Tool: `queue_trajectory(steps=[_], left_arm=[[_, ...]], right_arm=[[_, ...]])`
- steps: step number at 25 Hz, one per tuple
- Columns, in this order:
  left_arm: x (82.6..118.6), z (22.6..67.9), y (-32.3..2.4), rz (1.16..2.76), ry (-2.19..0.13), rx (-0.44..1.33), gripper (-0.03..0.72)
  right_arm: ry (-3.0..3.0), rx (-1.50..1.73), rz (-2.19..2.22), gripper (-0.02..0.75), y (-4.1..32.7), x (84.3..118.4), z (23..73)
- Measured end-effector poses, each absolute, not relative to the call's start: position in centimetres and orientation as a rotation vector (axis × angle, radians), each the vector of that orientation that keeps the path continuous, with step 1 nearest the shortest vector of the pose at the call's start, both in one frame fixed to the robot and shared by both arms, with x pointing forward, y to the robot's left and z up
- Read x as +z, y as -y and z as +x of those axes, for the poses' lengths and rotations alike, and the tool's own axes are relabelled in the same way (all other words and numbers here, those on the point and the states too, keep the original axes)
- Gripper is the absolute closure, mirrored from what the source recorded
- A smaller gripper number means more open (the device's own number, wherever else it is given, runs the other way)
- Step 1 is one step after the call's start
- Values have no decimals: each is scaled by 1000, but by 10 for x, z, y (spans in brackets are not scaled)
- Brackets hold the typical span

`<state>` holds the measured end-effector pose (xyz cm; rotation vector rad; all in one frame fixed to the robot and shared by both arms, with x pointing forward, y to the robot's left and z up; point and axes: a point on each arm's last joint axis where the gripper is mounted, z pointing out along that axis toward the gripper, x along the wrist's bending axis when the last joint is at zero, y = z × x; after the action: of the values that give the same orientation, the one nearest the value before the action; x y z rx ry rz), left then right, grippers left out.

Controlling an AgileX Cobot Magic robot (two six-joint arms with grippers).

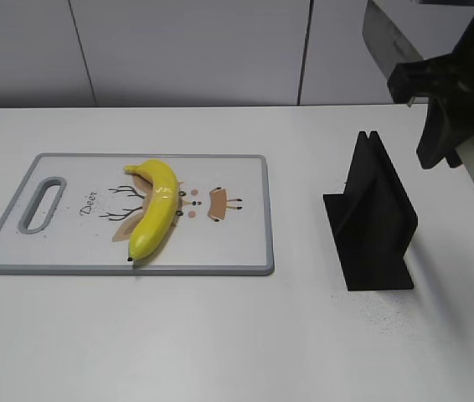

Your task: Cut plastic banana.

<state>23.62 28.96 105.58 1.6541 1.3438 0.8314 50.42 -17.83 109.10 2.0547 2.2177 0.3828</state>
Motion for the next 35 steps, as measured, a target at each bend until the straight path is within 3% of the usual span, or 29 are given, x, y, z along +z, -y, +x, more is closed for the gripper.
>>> queue_trajectory(steps=[3,5,13,20,30,35], left_arm=[[1056,236,-290,1654,-1344,832,91],[1056,236,-290,1653,-1343,831,37],[1069,239,-290,1600,-1306,877,46],[1086,260,-288,1677,-1293,855,58],[1105,294,-275,1955,-1102,728,71],[1120,326,-265,2095,-1036,724,76]], right_arm=[[-2246,421,2001,553,177,1099,506],[-2283,441,1952,553,176,1103,507],[-2434,532,1684,553,170,1122,509],[-2576,513,1368,553,170,1125,510],[-2750,405,1080,553,161,1100,529],[-2777,433,909,553,152,1106,546]])
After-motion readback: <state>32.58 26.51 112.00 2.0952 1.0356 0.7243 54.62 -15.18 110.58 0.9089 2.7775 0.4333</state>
